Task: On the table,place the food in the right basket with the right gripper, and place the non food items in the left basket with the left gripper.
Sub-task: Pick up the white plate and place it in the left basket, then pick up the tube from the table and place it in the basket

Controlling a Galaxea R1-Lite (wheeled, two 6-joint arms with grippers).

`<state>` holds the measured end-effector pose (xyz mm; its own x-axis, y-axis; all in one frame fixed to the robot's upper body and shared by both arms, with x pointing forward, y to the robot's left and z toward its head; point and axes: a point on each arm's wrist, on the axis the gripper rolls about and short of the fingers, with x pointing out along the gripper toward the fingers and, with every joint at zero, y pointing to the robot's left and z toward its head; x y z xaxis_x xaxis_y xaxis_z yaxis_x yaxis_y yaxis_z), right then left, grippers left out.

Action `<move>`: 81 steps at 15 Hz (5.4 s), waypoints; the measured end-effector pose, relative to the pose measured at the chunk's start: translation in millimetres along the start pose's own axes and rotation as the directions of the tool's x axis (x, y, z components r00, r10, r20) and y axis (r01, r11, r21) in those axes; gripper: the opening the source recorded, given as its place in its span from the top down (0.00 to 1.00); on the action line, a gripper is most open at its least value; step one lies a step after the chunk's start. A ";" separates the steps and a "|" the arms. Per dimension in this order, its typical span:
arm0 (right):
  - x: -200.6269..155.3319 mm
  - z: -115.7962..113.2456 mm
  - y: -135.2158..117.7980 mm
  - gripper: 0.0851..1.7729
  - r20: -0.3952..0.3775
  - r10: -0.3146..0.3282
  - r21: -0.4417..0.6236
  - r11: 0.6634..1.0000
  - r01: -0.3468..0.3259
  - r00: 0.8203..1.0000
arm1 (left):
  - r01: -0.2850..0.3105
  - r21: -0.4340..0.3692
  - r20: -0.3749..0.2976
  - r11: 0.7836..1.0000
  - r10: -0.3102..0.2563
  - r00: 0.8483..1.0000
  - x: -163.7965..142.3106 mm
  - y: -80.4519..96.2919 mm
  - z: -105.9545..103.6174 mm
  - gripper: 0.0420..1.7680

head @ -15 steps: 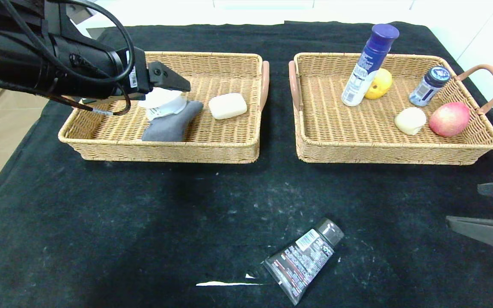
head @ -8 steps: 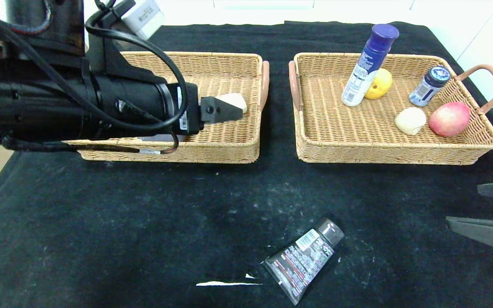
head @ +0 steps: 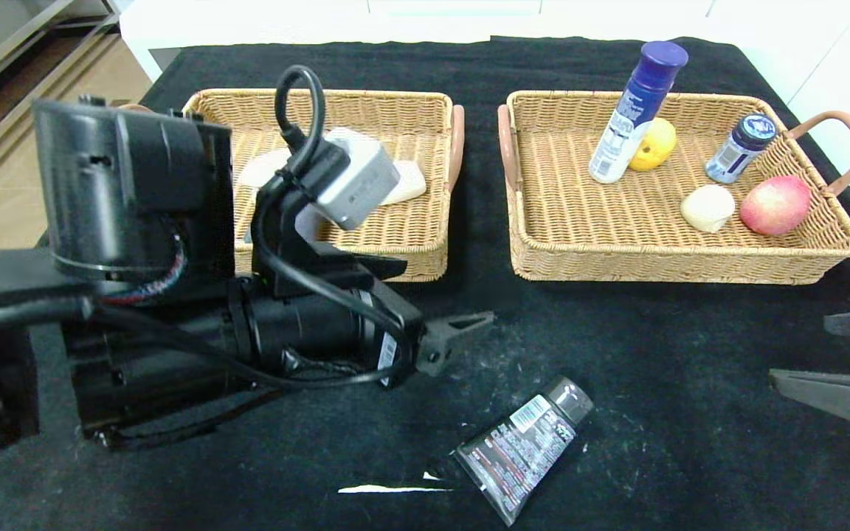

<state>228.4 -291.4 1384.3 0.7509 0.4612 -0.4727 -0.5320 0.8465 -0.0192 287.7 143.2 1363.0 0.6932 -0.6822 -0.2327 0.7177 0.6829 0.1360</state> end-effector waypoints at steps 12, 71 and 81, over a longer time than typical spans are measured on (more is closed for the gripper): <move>-0.7 1.7 -0.8 0.04 0.014 -0.005 0.001 1.000 0.005 1.000 | 0.135 0.184 -0.012 0.974 -0.135 0.991 35.7 -48.4 -49.6 0.03; 3.3 2.0 -2.6 0.04 0.006 -0.009 0.006 1.000 0.009 1.000 | 0.071 0.264 -0.051 0.962 -0.059 0.997 78.2 -91.7 -100.5 0.64; 7.1 0.7 -3.1 0.04 -0.009 -0.005 0.008 1.000 0.005 1.000 | 0.048 0.277 -0.053 0.960 -0.035 0.998 36.6 -74.5 -54.3 0.64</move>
<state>235.7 -290.5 1381.7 0.7502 0.4545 -0.4802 -0.5250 0.8510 -0.0147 256.0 81.6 1292.0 0.6630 -0.6910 -0.2880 0.7408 0.5501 0.3856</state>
